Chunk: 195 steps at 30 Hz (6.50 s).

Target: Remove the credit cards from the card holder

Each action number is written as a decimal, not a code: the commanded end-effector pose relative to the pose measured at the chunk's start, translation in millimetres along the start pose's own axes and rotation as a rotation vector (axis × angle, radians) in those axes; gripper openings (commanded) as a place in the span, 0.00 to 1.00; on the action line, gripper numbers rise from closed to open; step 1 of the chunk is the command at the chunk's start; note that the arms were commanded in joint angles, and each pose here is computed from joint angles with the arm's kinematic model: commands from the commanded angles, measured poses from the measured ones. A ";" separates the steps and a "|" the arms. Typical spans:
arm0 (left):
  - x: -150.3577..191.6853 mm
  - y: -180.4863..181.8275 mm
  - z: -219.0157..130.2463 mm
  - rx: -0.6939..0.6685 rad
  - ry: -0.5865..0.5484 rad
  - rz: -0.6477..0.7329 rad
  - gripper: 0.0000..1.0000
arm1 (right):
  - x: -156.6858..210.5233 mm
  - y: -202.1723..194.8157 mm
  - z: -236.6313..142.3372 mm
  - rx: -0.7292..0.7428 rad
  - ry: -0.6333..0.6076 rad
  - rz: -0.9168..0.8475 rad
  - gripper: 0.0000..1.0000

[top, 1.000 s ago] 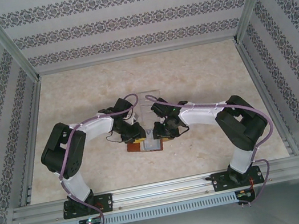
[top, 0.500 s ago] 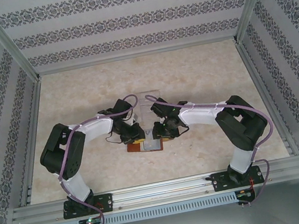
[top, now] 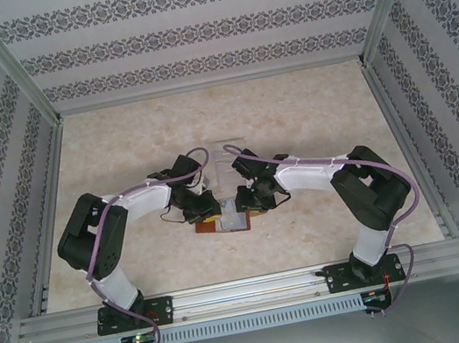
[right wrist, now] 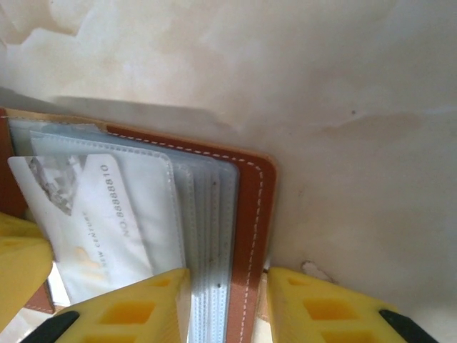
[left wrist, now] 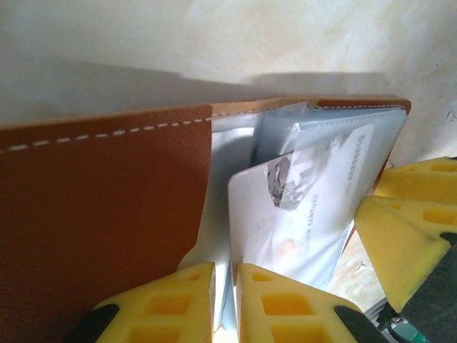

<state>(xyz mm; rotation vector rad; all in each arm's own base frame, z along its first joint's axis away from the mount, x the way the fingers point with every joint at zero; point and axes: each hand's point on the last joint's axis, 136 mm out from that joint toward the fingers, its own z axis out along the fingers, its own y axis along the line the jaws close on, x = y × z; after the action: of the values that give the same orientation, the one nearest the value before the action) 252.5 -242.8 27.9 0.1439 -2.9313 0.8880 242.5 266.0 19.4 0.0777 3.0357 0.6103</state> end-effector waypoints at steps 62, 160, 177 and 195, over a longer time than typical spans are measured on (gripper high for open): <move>-12.4 2.5 -2.8 0.116 -0.115 -0.033 0.07 | -3.2 54.0 -17.1 -0.161 -0.001 -0.037 0.28; -15.3 -24.8 -91.3 -0.126 0.036 1.036 0.00 | -30.7 6.6 -75.8 -0.151 -0.085 -0.020 0.31; -51.6 -33.1 -99.6 -0.332 0.198 1.418 0.00 | -66.5 -74.7 -151.3 -0.091 -0.266 0.089 0.32; -84.3 -92.9 -85.5 -0.296 0.208 1.640 0.00 | -81.2 -95.3 -176.1 -0.058 -0.363 0.159 0.32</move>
<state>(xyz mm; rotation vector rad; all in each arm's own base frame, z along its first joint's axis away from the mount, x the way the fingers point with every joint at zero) 360.3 -261.1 136.3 -2.2526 -2.4587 0.3257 307.6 112.2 137.5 0.3882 2.7028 0.6510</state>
